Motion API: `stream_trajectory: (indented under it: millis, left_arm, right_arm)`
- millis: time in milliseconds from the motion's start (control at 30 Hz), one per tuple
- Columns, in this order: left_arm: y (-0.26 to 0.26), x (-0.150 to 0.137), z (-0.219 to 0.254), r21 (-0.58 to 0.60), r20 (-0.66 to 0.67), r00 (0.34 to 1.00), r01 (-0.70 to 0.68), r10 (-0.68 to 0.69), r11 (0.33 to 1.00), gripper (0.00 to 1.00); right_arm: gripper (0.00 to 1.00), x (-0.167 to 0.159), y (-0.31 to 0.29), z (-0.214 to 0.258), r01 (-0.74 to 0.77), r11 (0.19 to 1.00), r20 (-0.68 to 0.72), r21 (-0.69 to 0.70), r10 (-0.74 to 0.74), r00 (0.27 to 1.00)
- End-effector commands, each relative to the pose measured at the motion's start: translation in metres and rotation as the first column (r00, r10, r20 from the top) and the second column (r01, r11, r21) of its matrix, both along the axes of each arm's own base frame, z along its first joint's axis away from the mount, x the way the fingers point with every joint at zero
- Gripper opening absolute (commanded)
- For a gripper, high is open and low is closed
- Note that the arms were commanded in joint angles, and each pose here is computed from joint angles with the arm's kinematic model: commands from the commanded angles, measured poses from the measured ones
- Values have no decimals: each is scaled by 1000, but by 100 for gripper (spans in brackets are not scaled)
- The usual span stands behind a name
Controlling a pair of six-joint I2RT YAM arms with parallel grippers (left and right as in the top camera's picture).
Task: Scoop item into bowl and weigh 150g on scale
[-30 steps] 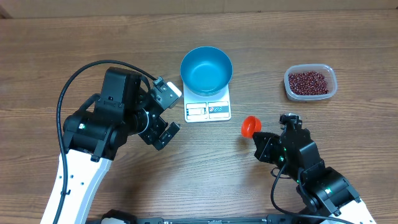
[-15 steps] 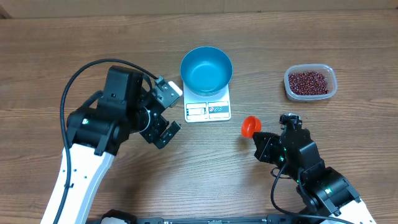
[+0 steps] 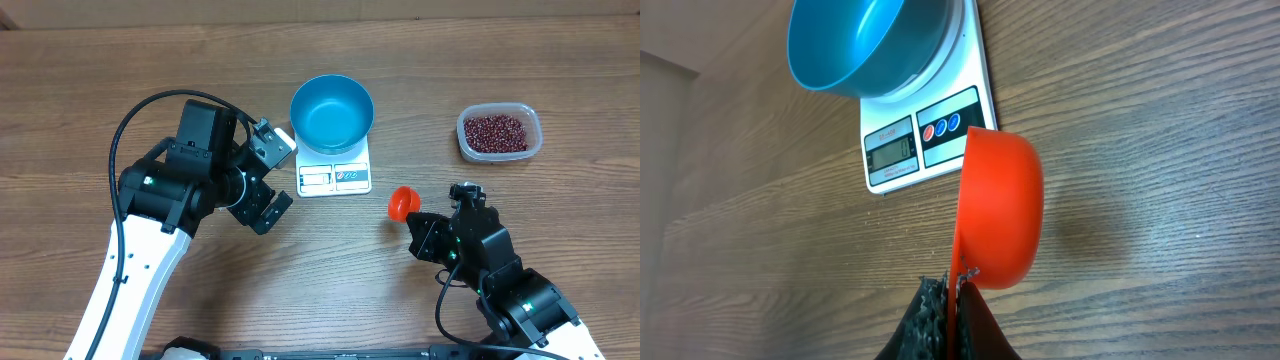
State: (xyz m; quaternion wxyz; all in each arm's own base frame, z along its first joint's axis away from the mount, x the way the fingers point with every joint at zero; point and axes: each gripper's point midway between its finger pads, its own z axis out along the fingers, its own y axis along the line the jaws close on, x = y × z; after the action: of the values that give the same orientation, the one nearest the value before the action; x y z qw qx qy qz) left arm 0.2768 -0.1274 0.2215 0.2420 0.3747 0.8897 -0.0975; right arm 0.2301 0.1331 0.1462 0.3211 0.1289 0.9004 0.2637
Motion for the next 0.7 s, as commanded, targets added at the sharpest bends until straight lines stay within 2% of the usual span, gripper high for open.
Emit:
stream_trajectory:
  millis: [0, 667]
  left_arm:
    - [0, 0, 0, -15, -5, 1000, -17, 17, 1000, 100]
    - [0, 1, 1, -24, -10, 999, -39, 39, 999, 100]
  right_arm:
    - [4, 4, 0, 10, 9, 1000, 23, 6, -9, 1000]
    - [4, 3, -1, 9, 9, 1000, 21, 4, -9, 1000]
